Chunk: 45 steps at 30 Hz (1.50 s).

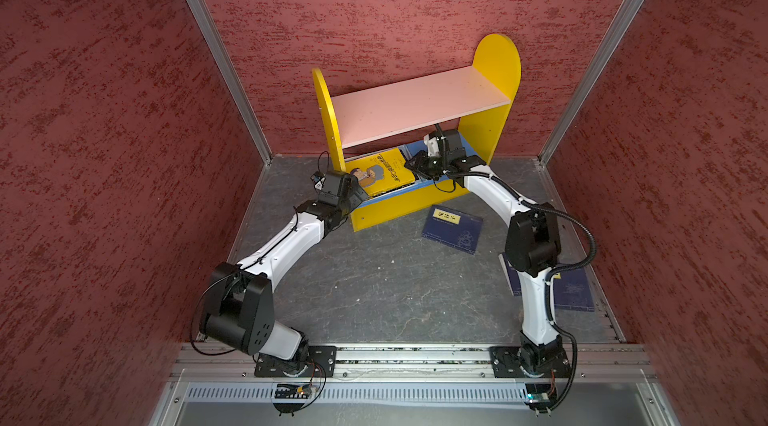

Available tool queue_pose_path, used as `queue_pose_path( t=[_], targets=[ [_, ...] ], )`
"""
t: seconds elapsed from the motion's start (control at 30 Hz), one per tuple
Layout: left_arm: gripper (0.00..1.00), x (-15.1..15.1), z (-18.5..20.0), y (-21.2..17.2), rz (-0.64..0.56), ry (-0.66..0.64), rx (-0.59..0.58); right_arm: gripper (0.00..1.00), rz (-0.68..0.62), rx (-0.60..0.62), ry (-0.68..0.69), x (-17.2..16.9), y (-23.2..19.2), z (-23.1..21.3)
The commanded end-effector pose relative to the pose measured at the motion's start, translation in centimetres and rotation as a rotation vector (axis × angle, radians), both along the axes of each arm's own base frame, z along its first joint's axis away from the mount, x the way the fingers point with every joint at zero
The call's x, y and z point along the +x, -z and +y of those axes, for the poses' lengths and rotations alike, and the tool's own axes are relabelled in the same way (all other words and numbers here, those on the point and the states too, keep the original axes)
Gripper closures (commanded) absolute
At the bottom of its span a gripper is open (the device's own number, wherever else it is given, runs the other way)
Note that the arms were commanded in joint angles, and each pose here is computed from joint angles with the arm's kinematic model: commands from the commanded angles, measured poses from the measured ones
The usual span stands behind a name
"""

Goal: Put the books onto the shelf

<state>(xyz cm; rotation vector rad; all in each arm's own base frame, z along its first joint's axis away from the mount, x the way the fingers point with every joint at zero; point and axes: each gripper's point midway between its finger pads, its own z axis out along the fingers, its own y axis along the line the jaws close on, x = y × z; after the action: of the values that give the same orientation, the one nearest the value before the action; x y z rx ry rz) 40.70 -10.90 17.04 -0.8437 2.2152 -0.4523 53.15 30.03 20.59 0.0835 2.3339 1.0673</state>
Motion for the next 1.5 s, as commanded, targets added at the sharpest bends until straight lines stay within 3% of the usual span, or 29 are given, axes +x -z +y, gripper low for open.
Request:
queue_pose_path(
  t=[0.0, 0.43, 0.7, 0.9, 1.07, 1.27, 1.47],
  targets=[
    [0.01, -1.6, 1.0, 2.3, 0.1, -0.001, 0.045, 0.69, -0.072, 0.011, -0.056, 0.0, -1.8, 1.7],
    [0.0, -1.2, 0.8, -4.7, -0.171, 0.124, 0.03, 0.69, -0.082, -0.005, -0.064, -0.6, -2.1, 2.5],
    [0.01, -2.6, -2.5, -9.6, -0.346, 0.354, -0.016, 0.4, -0.185, -0.092, 0.033, -0.3, -5.8, -0.8],
    [0.01, -4.7, -5.2, -9.9, -0.341, 0.481, 0.0, 0.24, -0.234, -0.166, 0.245, -2.0, -7.1, -7.6],
    [0.01, -6.9, -7.4, -9.3, -0.323, 0.548, 0.038, 0.13, -0.219, -0.133, 0.465, -5.7, -5.9, -14.7],
    [0.01, -9.7, -11.0, -7.3, -0.262, 0.69, 0.107, 0.07, -0.13, -0.192, 0.648, -10.1, -2.5, -21.2],
    [0.01, -11.0, -13.6, -4.6, -0.194, 0.792, 0.147, 0.07, 0.03, -0.229, 0.719, -11.6, 2.5, -23.9]
  ],
)
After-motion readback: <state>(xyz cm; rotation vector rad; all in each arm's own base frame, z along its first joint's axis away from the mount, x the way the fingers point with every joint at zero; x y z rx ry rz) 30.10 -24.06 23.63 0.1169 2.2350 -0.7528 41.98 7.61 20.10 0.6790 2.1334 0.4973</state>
